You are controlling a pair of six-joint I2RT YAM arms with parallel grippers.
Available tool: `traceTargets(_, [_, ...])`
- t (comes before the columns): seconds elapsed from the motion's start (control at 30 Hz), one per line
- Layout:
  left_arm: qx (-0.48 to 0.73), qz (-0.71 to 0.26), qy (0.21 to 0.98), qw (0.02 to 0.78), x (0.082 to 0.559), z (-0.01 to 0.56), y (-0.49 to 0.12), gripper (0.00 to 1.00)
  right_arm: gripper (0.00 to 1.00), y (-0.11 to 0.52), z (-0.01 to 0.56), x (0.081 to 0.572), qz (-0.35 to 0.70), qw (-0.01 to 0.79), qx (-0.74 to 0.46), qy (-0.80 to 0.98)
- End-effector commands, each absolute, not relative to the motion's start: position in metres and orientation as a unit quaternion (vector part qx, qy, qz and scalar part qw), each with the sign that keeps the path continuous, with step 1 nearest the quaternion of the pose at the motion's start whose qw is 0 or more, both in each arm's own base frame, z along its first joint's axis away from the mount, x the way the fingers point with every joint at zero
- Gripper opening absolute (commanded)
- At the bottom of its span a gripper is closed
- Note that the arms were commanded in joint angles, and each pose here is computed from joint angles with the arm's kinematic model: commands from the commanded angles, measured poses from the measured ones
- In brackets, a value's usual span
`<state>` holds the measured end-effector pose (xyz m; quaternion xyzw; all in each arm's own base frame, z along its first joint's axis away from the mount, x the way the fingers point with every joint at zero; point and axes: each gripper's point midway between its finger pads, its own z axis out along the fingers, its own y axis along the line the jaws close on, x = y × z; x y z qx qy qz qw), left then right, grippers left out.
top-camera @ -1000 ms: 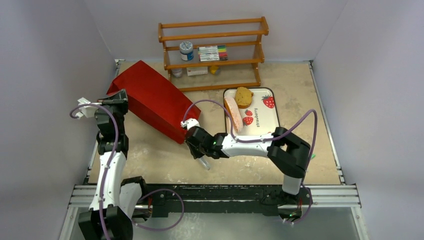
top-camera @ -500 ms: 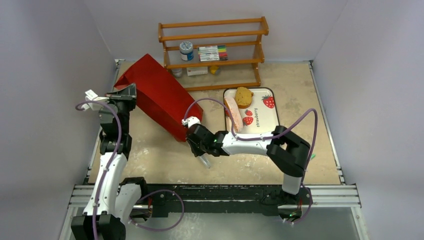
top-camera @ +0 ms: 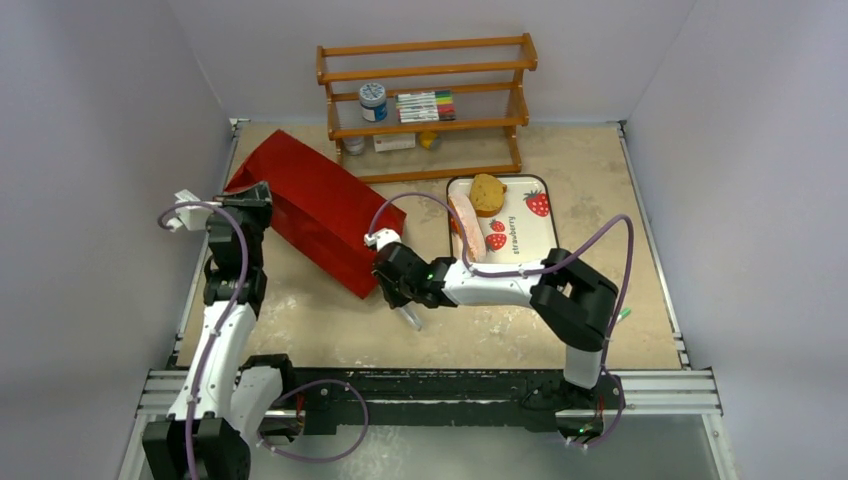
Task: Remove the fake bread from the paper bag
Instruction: Take out the fake bread from the paper bag.
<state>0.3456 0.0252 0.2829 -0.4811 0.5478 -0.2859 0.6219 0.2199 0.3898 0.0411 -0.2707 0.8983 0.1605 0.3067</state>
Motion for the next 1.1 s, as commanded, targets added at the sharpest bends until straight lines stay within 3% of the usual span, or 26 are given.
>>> traceTargets(0.0, [-0.520, -0.235, 0.564, 0.597, 0.346, 0.230, 0.039, 0.00, 0.17, 0.405, 0.066, 0.234, 0.183, 0.334, -0.271, 0.884])
traceTargets(0.5, [-0.584, -0.157, 0.543, 0.582, 0.329, 0.165, 0.119, 0.00, 0.17, 0.390, 0.074, 0.228, 0.177, 0.331, -0.263, 0.888])
traceTargets(1.07, [-0.584, -0.178, 0.553, 0.567, 0.357, 0.147, 0.133, 0.00, 0.22, 0.372, 0.082, 0.223, 0.160, 0.329, -0.263, 0.893])
